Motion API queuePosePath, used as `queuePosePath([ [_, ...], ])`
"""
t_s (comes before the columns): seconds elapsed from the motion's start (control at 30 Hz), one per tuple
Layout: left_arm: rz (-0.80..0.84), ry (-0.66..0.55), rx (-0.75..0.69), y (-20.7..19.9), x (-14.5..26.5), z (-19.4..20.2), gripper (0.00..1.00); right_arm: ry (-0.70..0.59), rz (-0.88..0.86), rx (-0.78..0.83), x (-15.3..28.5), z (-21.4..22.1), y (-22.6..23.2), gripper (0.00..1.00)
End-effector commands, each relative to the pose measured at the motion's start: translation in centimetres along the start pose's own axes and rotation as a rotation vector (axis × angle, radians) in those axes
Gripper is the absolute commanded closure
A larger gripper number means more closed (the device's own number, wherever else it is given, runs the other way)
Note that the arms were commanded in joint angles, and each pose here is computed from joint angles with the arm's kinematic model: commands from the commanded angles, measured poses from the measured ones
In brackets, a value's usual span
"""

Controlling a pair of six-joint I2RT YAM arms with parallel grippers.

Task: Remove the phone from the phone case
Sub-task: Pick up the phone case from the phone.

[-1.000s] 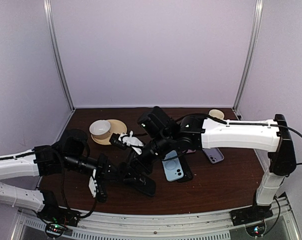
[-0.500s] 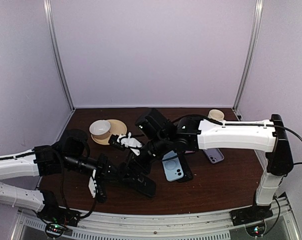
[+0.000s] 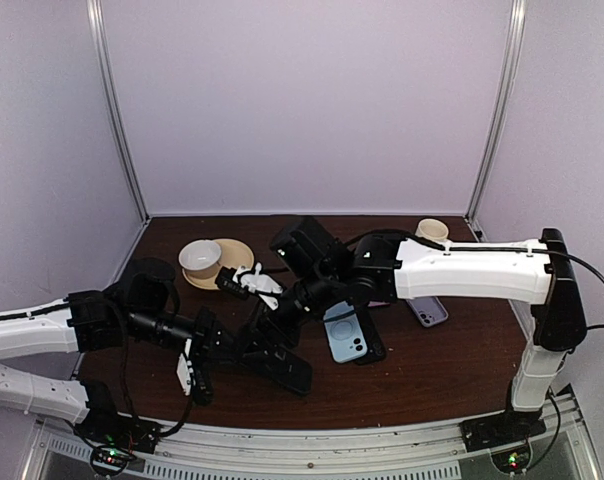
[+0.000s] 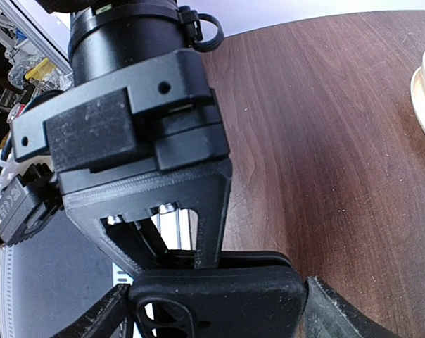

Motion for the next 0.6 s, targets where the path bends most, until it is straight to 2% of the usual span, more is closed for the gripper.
queuePosePath([
  [0.0, -0.11, -0.019, -0.06, 2.9, 0.6, -0.5, 1.0, -0.021, -0.002, -0.003, 0.0, -0.8, -0.3, 0.2],
  [0.57, -0.11, -0.005, -0.063, 2.9, 0.6, -0.3, 1.0, -0.019, 0.056, -0.052, 0.9, -0.3, -2.4, 0.25],
])
Point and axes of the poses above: each gripper's point midway between its finger pads, its own x axis back along the fingers, its own y axis along the line the jaws close on, z = x × y, the point moved 1 cm from there along x, back along the fingers
